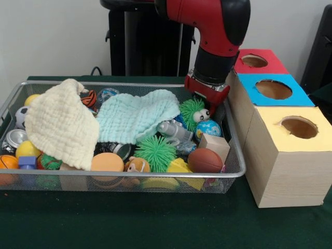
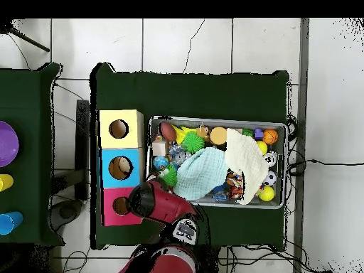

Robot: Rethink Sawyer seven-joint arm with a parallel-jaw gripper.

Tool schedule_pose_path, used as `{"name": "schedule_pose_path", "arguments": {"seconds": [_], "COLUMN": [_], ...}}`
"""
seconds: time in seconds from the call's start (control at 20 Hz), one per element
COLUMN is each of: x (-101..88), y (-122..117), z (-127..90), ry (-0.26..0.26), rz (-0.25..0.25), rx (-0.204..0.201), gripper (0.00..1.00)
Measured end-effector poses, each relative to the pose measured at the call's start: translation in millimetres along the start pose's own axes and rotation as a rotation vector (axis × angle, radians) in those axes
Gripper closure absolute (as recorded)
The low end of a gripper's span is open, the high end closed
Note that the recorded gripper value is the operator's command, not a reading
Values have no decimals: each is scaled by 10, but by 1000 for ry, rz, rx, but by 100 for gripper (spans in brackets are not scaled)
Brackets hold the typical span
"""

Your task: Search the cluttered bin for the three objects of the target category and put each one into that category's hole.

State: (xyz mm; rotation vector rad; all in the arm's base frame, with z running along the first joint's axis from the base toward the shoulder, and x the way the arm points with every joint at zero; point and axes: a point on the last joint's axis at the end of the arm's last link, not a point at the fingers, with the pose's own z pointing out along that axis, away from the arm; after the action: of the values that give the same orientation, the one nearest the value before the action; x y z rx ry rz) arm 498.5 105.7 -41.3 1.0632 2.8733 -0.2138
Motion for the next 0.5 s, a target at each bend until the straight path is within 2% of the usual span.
{"name": "schedule_pose_path", "arguments": {"seconds": [0.25,0.3,0.5], "x": [-21,-45,-91], "y": [36,46,31], "z": [-261,-416,-666], "ry": [39,58,91], "rz": [8,12,24], "rx": [-5,-8,-8], "gripper": [100,100,100]}}
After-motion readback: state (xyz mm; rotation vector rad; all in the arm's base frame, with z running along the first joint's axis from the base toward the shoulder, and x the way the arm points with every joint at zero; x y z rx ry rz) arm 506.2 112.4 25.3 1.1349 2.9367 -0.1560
